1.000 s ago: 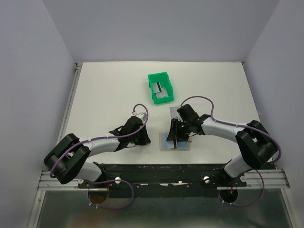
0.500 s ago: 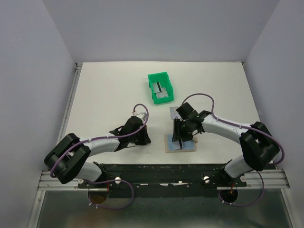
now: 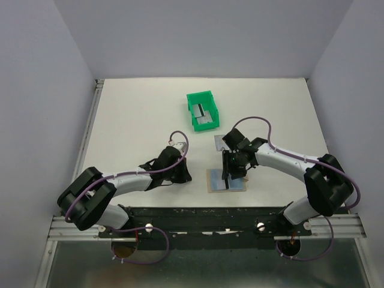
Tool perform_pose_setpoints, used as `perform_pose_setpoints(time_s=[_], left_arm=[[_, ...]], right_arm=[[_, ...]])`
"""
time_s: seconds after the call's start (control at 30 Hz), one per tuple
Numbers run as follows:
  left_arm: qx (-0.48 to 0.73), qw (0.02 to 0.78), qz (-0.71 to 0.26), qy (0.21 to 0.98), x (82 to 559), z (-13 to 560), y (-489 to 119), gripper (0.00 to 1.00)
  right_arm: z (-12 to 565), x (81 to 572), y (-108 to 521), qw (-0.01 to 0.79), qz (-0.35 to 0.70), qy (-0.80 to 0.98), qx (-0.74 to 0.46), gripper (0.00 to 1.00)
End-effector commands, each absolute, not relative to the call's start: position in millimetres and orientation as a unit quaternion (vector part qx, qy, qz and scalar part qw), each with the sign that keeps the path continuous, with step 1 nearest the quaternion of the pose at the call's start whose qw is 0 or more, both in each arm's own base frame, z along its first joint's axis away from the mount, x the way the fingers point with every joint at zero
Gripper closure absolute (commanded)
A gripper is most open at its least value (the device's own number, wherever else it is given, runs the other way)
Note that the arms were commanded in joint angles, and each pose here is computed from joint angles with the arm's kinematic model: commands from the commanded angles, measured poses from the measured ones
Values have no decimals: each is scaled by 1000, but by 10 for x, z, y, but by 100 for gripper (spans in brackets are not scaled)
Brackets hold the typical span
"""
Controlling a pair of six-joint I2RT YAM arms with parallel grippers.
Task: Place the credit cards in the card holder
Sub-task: Insert the credit card into the card holder.
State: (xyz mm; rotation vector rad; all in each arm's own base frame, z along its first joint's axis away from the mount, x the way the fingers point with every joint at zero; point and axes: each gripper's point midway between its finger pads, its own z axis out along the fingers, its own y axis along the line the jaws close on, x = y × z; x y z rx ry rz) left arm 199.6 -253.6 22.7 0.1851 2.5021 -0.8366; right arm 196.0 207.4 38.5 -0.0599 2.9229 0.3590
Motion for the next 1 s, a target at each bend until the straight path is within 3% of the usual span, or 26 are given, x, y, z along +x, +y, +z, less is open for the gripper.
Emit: perform_pose_setpoints(time_s=[0.0, 0.97], left_arm=[[71, 218, -290, 929, 1916, 96, -2485, 95], [128, 186, -334, 915, 1757, 118, -3147, 95]], right_arm=[[367, 1969, 2070, 105, 116, 987, -29, 50], [104, 1895, 2289, 94, 184, 978, -41, 53]])
